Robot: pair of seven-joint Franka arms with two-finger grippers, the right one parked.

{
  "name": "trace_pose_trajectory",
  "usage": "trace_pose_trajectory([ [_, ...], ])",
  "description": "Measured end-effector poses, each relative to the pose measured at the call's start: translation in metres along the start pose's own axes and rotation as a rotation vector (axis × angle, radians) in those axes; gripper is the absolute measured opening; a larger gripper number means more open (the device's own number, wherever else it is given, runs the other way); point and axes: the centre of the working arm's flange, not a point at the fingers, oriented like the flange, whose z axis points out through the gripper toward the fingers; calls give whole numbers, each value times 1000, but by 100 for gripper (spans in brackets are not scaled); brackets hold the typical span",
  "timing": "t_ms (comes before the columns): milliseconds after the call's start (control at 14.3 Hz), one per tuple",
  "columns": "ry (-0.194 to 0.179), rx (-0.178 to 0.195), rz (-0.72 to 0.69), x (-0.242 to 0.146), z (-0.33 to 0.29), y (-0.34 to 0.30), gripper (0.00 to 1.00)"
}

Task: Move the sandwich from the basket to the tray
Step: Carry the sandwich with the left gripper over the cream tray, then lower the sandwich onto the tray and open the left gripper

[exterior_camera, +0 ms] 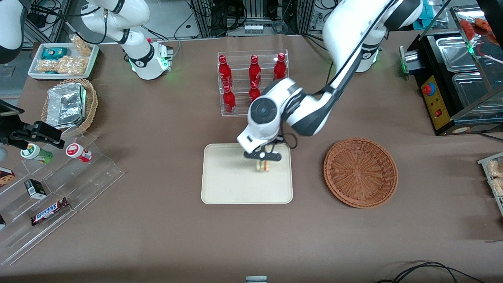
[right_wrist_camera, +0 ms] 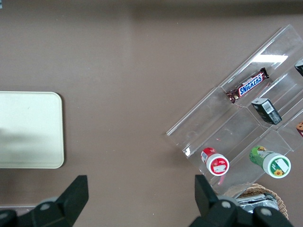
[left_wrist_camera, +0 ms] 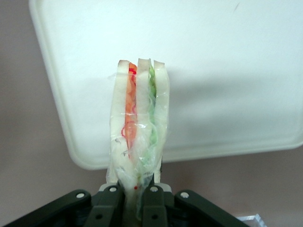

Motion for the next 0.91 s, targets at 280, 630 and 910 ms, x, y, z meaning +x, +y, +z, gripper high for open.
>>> trace_pose_trajectory([
  [280, 52, -59, -54, 32, 34, 21, 17],
  [630, 145, -133, -223, 47, 53, 34, 30],
  [910, 147, -73, -263, 54, 23, 19, 66],
])
